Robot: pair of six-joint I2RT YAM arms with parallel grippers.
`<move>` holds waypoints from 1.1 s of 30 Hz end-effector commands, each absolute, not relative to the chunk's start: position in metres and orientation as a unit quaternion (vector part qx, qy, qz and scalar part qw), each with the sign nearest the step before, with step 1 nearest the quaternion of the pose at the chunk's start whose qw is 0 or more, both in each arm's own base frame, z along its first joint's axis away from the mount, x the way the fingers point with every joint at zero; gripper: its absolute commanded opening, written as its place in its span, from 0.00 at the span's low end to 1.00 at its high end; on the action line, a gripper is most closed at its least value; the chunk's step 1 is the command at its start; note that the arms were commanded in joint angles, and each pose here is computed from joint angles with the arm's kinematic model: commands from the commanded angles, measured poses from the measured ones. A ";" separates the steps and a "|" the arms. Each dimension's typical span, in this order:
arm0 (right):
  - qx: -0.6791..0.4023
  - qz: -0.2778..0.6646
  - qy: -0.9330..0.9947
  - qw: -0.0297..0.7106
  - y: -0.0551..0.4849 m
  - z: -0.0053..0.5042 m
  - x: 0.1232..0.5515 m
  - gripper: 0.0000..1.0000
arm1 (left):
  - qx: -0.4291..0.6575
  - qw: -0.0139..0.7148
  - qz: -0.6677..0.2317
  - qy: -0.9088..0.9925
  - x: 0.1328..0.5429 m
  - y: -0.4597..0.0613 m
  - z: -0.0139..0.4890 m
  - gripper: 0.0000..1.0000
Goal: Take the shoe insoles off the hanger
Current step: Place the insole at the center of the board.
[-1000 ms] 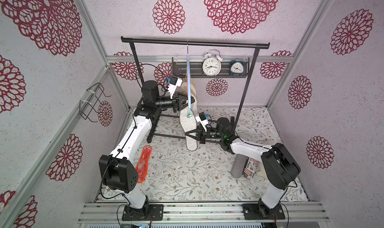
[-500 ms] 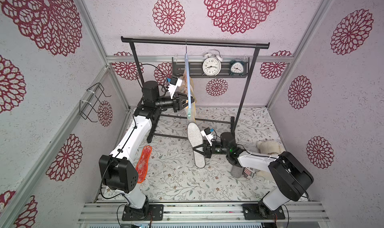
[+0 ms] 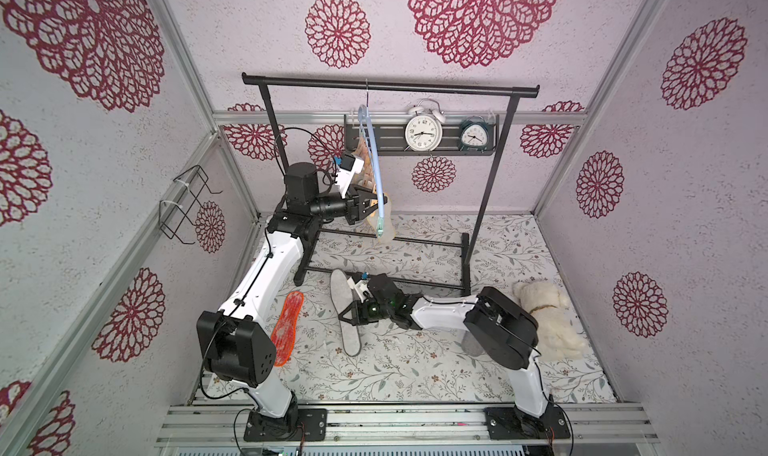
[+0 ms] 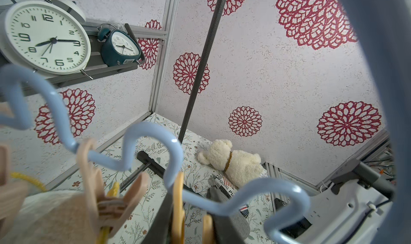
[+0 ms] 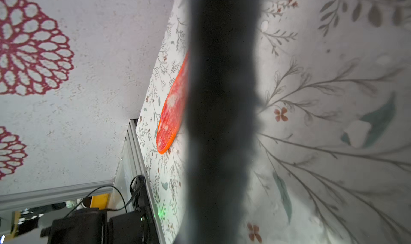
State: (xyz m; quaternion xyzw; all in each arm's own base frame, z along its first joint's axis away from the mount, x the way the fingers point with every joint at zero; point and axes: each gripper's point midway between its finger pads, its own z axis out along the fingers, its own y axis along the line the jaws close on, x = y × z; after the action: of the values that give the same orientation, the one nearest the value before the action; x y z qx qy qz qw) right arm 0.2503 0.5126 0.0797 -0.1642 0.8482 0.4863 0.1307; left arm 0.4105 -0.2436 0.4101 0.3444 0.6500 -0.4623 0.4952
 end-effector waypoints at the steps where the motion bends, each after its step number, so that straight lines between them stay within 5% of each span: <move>1: -0.120 0.473 0.866 0.107 0.533 0.073 0.257 0.00 | 0.350 0.518 -0.446 0.641 0.403 -0.237 0.427 0.00; 6: -0.119 0.335 0.928 0.112 0.521 0.054 0.269 0.00 | 0.346 0.516 -0.443 0.646 0.406 -0.235 0.422 0.00; 15: -0.124 0.085 0.982 0.111 0.415 0.049 0.264 0.09 | 0.347 0.511 -0.446 0.648 0.408 -0.236 0.417 0.00; 27: -0.167 0.008 0.979 0.117 0.417 0.080 0.276 0.16 | 0.348 0.507 -0.443 0.652 0.403 -0.235 0.414 0.00; 33: -0.187 0.001 0.978 0.094 0.431 0.056 0.274 0.19 | 0.348 0.506 -0.442 0.654 0.402 -0.235 0.412 0.00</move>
State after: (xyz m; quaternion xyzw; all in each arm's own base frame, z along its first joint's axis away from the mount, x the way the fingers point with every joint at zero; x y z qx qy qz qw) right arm 0.2836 0.4383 0.0741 -0.1608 0.9787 0.0406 0.1207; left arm 0.4092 -0.2382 0.4065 0.3432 0.6577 -0.4479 0.4990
